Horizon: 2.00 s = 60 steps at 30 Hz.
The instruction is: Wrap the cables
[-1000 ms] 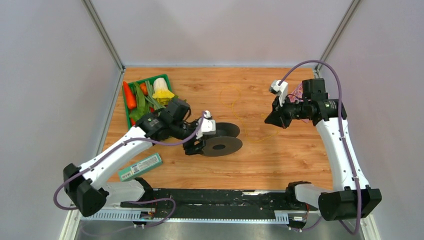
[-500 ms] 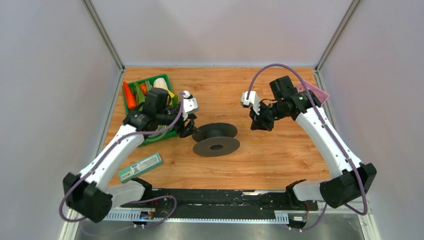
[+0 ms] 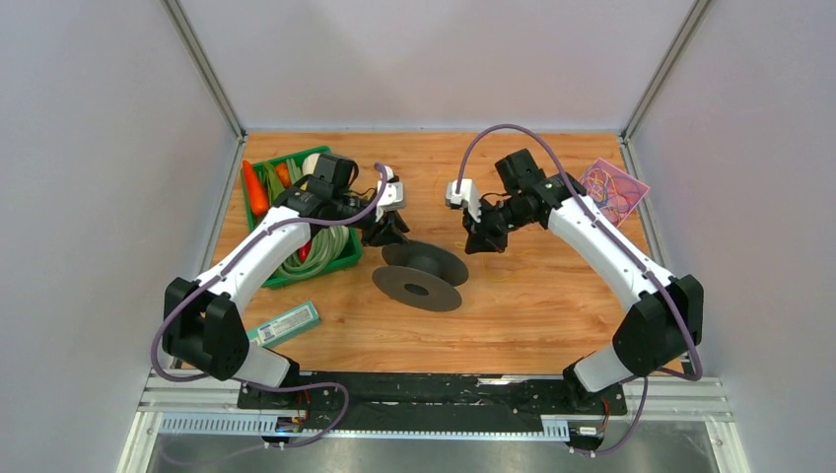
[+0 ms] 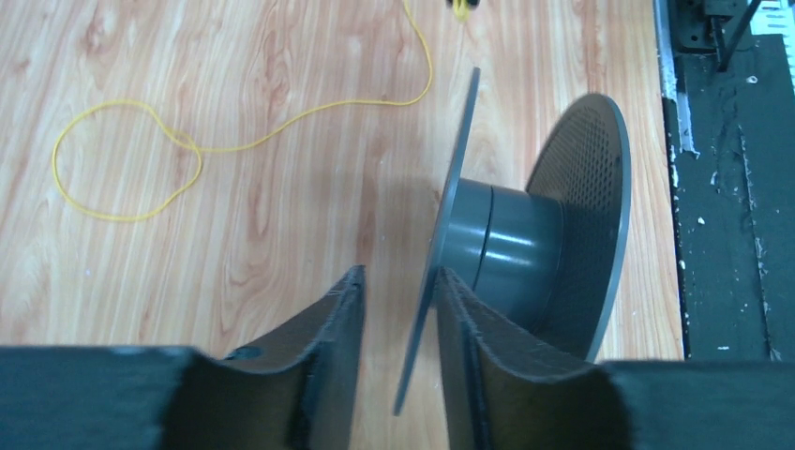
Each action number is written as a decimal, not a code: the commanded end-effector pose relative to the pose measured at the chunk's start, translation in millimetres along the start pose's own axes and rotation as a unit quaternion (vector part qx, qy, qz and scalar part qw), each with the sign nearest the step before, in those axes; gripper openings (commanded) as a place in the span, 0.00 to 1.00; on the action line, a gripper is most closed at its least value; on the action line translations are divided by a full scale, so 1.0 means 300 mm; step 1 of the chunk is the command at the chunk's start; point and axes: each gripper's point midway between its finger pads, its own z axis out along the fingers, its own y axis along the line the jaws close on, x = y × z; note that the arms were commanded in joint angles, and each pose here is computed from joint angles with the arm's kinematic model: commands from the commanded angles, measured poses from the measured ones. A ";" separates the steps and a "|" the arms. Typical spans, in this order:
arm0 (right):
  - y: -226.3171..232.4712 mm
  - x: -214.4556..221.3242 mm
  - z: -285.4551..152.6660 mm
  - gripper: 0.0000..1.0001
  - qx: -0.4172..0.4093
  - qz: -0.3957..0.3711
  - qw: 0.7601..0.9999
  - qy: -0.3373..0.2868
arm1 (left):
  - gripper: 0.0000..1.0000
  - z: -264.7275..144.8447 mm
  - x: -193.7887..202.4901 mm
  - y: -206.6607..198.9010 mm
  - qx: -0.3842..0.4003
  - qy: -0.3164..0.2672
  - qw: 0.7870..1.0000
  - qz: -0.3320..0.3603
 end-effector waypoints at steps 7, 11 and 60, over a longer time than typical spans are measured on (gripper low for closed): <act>0.048 -0.149 0.072 0.00 0.036 0.004 0.995 -0.089 | 0.34 0.005 -0.015 -0.090 0.046 -0.023 0.998 0.029; 0.040 -0.117 0.047 0.00 0.066 0.017 0.995 -0.071 | 0.27 0.006 0.018 -0.088 0.021 -0.018 0.999 0.019; 0.068 -0.223 0.246 0.00 0.110 -0.009 0.974 -0.196 | 0.54 0.051 -0.006 -0.160 0.046 -0.058 0.996 0.048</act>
